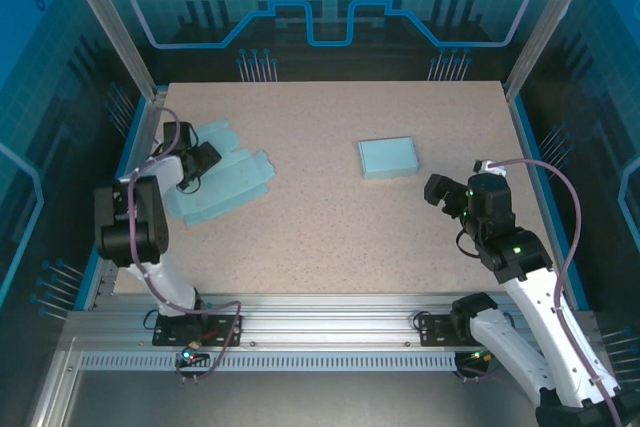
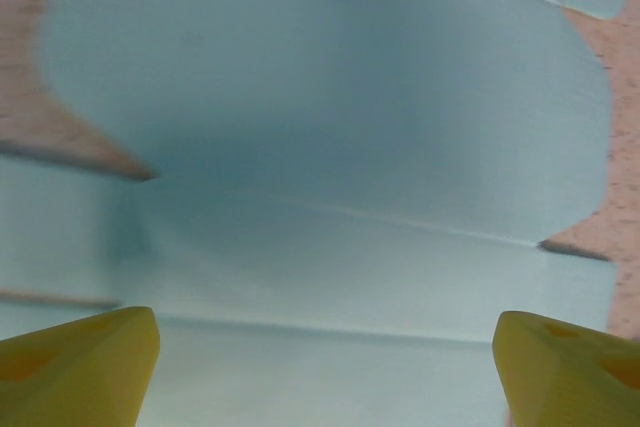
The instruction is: Fold the paper box
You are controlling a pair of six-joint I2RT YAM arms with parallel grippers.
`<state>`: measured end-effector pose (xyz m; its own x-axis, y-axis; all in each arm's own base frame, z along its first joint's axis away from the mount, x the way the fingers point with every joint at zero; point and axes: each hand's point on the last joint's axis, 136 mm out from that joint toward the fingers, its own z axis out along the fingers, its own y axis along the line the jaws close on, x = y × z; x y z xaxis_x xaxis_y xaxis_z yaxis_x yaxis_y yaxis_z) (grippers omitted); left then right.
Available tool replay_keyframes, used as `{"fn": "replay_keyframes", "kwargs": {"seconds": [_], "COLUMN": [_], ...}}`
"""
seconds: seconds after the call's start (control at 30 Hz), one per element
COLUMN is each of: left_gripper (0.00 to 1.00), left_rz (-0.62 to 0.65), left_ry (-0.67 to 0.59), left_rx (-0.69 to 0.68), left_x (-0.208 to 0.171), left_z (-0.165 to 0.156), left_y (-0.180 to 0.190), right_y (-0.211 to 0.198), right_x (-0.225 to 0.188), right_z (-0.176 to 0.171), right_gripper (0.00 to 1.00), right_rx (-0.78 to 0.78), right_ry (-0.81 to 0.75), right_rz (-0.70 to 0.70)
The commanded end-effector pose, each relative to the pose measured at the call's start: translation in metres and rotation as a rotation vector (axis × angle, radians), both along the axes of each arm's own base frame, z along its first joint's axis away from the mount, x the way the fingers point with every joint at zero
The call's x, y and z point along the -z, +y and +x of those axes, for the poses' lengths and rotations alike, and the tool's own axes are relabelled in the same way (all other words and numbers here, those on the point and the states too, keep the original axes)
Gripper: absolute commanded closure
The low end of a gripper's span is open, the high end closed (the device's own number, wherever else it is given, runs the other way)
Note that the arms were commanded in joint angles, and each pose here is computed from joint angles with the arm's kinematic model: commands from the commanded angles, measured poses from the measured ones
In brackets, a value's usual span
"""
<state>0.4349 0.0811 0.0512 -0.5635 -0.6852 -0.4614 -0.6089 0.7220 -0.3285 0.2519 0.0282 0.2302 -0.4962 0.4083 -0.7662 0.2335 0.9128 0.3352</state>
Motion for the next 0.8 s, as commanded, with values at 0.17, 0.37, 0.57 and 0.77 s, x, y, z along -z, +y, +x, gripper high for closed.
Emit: {"fn": "replay_keyframes", "kwargs": {"seconds": [0.17,0.37,0.57,0.77], "left_gripper": [0.12,0.12,0.15,0.16], "left_rz": [-0.074,-0.133,-0.254,-0.332], "left_ry": [0.110,0.154,0.202,0.224], "left_rx": [0.321,0.459,0.450,0.493], "left_x": [0.011,0.021,0.054,0.071], "left_z": [0.042,0.036,0.010,-0.014], "left_y": [-0.078,-0.138,-0.169,-0.208], "right_y": [0.006,0.003,0.000,-0.006], "right_x": [-0.020,-0.025,-0.027,-0.037], "right_z": [0.004,0.001,-0.007,-0.015], "right_gripper": [0.00,0.00,0.00,0.00], "right_rx": [-0.032,-0.027,-0.021,-0.003], "right_ry": [-0.044,-0.042,-0.034,-0.079], "right_rz": [0.024,0.020,0.008,0.014]}}
